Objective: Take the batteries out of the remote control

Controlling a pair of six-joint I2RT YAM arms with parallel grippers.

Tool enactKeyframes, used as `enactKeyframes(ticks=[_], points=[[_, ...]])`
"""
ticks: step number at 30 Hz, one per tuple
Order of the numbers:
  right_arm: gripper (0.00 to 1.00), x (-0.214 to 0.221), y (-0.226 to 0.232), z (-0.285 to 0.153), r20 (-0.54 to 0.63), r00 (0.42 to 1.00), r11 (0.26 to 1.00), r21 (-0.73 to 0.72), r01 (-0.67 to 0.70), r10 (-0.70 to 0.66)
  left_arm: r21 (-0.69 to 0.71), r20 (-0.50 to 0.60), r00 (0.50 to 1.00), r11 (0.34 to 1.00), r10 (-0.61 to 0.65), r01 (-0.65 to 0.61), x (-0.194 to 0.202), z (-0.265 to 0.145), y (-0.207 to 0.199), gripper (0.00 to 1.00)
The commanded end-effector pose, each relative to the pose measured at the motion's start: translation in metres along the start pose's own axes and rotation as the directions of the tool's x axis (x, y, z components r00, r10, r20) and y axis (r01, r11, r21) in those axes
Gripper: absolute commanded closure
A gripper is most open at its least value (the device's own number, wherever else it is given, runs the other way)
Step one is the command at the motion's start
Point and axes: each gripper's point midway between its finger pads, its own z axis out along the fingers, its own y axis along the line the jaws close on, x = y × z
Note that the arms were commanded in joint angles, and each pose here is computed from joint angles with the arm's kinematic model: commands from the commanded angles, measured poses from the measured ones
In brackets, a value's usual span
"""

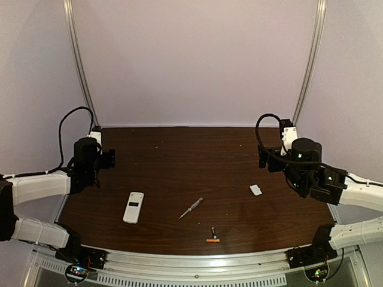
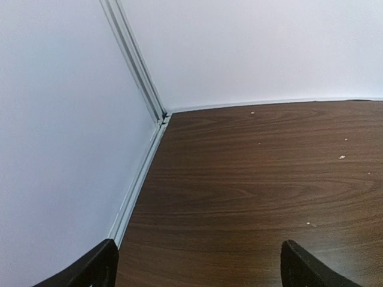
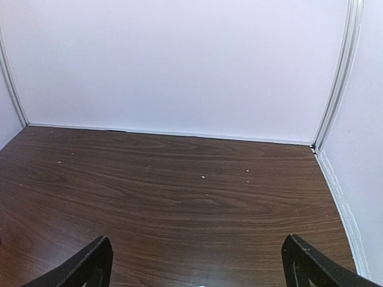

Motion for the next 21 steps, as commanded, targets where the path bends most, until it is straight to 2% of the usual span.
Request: enactKeyframes(ticks=[1,5,8,12,15,21], points=[[0.00,0.002,-0.012,0.014,0.030,0.999,0.999,0.016,0.030,-0.031,0.035,0.049,0.997,0.998,-0.051,0.050,-0.005,0.012,0.013,0.04],[0.00,0.006,-0.029,0.026,0.029,0.999,0.997,0.071,0.023,-0.026,-0.014,0.067,0.998,1.000,-0.018,0.019,0.001,0.021,0.028,0.03],[0.00,0.015,-0.045,0.036,0.040,0.999,0.991,0.134,0.014,-0.020,-0.041,0.101,0.994,0.998,-0.039,0.044,0.008,0.026,0.037,0.04],[0.00,0.025,-0.060,0.048,0.048,0.996,0.982,0.175,0.068,-0.078,-0.099,0.157,0.986,0.992,-0.063,0.079,0.018,0.028,0.048,0.04],[0.00,0.035,-0.079,0.055,0.030,0.994,0.968,0.231,0.094,-0.103,-0.060,0.161,0.986,0.996,-0.049,0.060,0.020,0.035,0.038,0.03],[0.00,0.051,-0.113,0.061,0.021,0.996,0.956,0.282,0.074,-0.083,-0.087,0.166,0.986,0.996,0.019,-0.005,0.024,0.045,0.039,0.03]])
